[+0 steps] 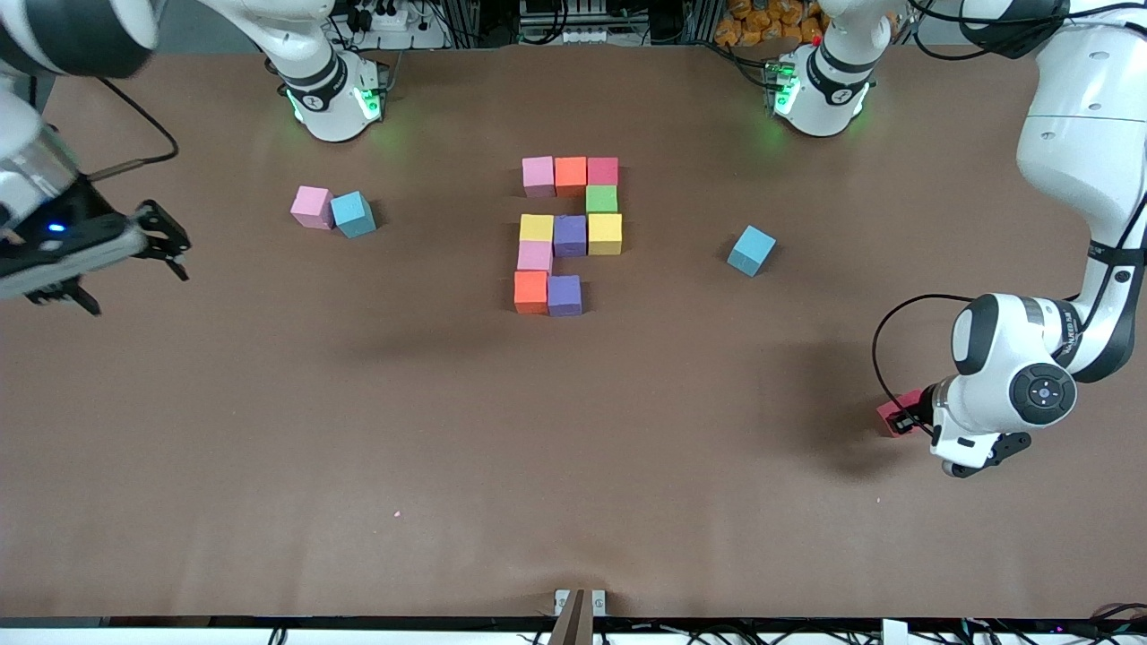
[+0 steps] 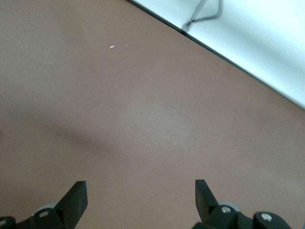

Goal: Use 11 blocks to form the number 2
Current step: 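Carry the pink cube toward the figure with the left gripper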

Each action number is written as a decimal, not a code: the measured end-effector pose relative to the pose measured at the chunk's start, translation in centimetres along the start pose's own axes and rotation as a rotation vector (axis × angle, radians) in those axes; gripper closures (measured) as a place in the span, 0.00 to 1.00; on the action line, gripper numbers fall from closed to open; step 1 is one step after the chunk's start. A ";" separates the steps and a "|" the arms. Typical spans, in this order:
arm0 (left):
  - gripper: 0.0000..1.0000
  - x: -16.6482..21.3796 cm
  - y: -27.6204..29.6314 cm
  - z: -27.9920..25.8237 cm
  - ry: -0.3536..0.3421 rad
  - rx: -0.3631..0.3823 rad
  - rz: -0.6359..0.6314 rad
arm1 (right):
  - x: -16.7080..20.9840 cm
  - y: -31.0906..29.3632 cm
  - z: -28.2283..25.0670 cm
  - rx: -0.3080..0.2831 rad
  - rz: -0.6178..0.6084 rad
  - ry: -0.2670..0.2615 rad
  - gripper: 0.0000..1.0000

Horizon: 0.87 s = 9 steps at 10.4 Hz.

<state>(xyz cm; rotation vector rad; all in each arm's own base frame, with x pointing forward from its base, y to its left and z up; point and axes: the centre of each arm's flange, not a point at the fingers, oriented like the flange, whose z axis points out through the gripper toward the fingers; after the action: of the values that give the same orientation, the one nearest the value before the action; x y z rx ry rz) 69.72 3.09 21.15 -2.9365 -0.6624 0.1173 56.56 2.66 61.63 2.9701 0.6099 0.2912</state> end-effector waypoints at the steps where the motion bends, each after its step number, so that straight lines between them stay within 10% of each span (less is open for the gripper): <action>1: 0.41 0.0 0.3 -0.2 0.004 -0.003 0.004 | -0.7 1.7 -0.5 0.015 0.094 -0.009 0.00; 9: 0.40 -7.0 12.3 -5.9 -0.012 -0.061 -0.149 | -1.9 4.9 -1.3 0.094 0.224 -0.016 0.00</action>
<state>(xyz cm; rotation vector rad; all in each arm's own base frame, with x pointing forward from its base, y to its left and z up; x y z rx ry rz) 69.25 -11.62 25.55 -2.9325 -0.8993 0.1020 56.47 -2.54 63.24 3.1313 0.2961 0.2625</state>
